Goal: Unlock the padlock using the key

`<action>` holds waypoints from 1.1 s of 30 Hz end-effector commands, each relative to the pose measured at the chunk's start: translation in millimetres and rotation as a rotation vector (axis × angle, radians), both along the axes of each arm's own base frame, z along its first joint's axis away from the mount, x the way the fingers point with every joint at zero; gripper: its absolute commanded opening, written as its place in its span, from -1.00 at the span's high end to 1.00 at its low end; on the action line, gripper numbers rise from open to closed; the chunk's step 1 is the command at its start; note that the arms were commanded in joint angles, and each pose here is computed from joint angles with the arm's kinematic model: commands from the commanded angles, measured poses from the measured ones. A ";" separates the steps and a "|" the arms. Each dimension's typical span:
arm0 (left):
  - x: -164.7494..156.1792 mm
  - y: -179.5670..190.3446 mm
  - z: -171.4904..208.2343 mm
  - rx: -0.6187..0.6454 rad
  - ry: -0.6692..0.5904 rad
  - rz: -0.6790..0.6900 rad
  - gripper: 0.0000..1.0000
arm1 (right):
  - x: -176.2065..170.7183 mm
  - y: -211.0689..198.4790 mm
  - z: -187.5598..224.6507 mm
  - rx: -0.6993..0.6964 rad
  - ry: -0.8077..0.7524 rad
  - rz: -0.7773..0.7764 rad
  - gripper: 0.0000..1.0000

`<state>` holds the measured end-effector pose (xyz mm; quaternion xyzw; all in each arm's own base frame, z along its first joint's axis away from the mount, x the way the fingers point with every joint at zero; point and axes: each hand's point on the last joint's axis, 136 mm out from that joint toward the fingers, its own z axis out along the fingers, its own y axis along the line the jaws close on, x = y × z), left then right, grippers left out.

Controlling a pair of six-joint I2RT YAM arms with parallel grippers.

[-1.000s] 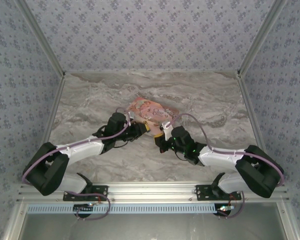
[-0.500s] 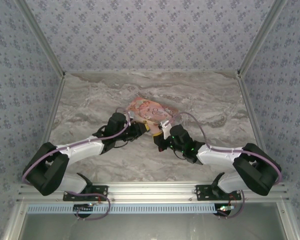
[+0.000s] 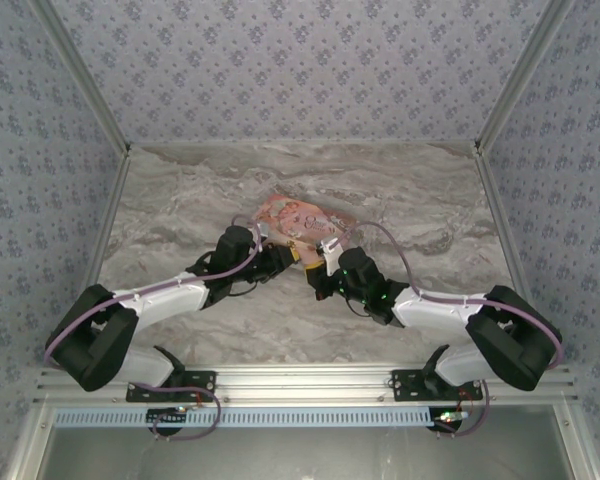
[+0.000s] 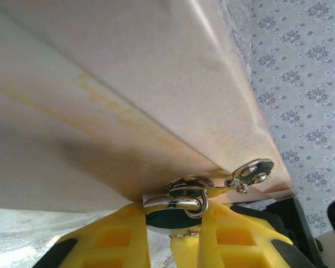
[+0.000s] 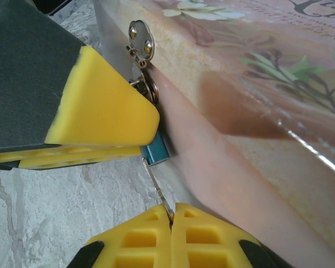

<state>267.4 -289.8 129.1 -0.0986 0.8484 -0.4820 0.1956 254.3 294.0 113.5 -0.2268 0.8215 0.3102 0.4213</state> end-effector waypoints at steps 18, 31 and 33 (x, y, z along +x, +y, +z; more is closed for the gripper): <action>2.9 -13.0 40.1 -0.095 -0.090 -0.030 0.62 | -4.8 -21.2 -25.3 -0.049 0.063 -0.113 0.91; 0.7 -12.4 38.5 -0.093 -0.086 -0.031 0.62 | 4.4 -6.2 -10.0 -0.001 0.057 -0.099 0.91; 0.4 -12.0 37.4 -0.092 -0.084 -0.031 0.62 | 5.6 -4.2 -8.7 0.009 0.060 -0.099 0.90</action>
